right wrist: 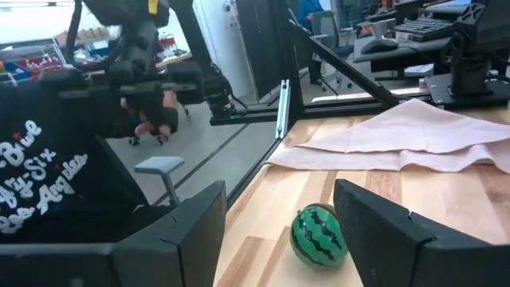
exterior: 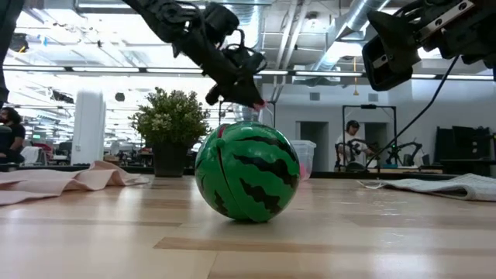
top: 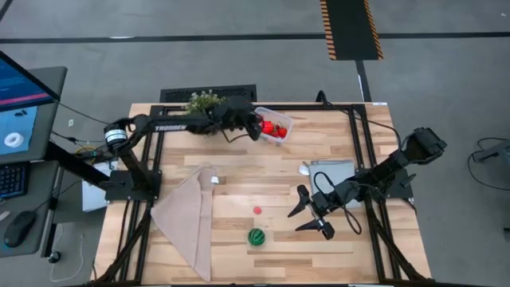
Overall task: Pick and placing Produce into tupperware
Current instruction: Put the peach into the transparent bin, then put the watermelon into the transparent bin
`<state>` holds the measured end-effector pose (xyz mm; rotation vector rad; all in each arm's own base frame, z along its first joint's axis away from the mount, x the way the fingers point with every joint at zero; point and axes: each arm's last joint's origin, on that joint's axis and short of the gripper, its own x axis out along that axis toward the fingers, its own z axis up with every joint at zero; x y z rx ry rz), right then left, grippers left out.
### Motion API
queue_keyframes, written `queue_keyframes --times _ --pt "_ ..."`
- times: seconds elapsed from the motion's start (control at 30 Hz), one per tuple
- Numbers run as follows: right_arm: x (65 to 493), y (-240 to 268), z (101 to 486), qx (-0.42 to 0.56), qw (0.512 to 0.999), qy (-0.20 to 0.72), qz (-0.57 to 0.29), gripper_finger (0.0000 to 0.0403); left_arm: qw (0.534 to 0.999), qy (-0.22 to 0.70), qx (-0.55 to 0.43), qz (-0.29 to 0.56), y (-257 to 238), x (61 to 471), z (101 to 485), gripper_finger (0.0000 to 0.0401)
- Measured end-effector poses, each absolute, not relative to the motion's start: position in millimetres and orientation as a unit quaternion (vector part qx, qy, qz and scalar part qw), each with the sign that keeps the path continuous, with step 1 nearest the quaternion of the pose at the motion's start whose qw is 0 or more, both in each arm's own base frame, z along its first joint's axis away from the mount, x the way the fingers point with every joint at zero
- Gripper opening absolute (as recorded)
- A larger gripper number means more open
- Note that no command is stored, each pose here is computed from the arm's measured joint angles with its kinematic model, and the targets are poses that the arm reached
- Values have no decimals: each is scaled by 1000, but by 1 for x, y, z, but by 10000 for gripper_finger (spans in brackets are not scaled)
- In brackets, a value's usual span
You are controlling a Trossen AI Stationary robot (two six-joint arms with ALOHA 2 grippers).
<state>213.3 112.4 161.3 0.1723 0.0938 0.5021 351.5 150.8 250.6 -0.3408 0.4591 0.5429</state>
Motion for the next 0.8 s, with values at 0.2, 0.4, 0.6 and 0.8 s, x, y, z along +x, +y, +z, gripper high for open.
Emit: queue_keyframes --times 0.2,0.4,0.6,0.8 --pt "213 112 162 82 964 40 248 256 931 219 -199 214 165 361 246 82" --pt "214 111 161 83 965 45 245 256 918 230 -203 251 171 368 227 112" --pt "214 111 161 83 965 49 245 256 918 232 -197 254 171 369 224 203" --pt "214 111 160 86 965 51 244 256 919 239 -215 230 169 370 223 277"
